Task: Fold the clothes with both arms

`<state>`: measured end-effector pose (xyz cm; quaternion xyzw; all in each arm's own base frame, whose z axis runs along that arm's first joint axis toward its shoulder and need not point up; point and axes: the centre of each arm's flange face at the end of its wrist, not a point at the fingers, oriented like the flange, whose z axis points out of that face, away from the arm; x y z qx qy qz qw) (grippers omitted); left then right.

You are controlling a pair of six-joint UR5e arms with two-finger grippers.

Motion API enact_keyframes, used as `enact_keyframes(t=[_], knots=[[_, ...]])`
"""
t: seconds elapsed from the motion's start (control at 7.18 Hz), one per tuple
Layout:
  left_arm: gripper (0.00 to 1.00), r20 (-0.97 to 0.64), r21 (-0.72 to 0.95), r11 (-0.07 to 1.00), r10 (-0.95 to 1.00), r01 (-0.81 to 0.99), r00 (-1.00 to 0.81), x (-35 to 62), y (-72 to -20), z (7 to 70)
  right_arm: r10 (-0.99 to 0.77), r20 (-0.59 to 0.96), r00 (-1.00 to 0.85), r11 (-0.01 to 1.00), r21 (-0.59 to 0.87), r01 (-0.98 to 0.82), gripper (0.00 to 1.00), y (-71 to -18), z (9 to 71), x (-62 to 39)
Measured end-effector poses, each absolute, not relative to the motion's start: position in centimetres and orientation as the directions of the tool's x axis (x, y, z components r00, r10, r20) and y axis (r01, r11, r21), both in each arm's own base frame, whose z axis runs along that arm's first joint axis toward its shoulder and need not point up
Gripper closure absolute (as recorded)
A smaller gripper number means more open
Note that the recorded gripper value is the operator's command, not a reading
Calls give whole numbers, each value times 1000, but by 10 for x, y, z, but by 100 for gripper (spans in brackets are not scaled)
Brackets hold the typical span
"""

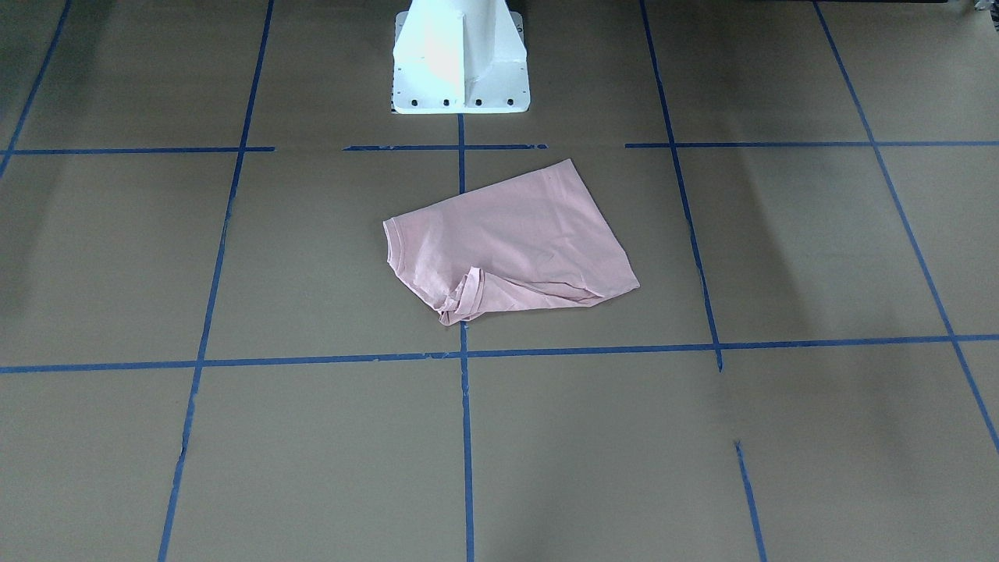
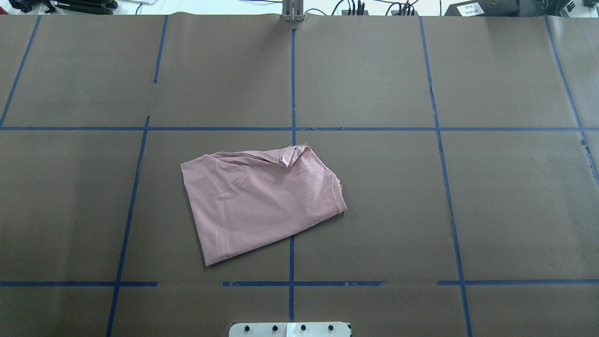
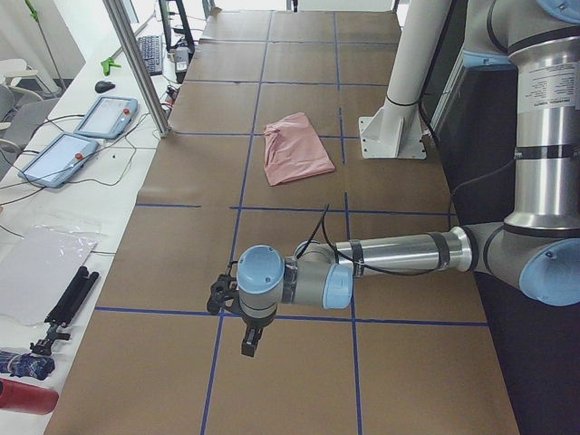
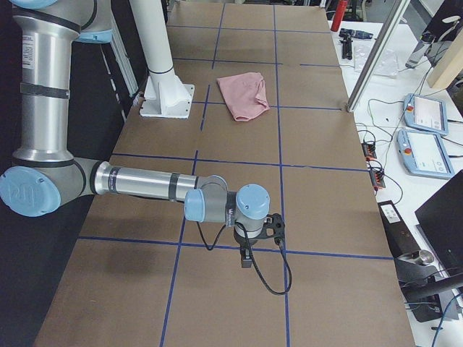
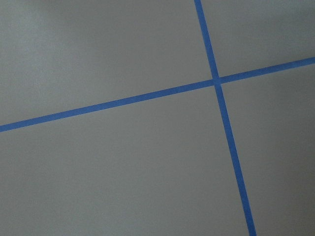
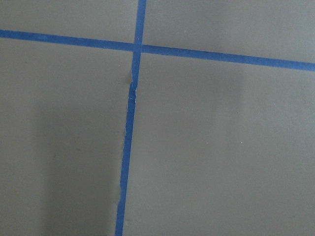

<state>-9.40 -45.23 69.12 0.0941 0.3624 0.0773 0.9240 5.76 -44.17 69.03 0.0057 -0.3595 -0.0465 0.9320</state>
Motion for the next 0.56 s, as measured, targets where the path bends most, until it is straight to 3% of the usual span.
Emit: enact_keyframes(t=[0.56], knots=[[0,-651,242,967,220,-76,726,-93,-454,686,-89,667,739,996,44,81,0,-442,690,58]])
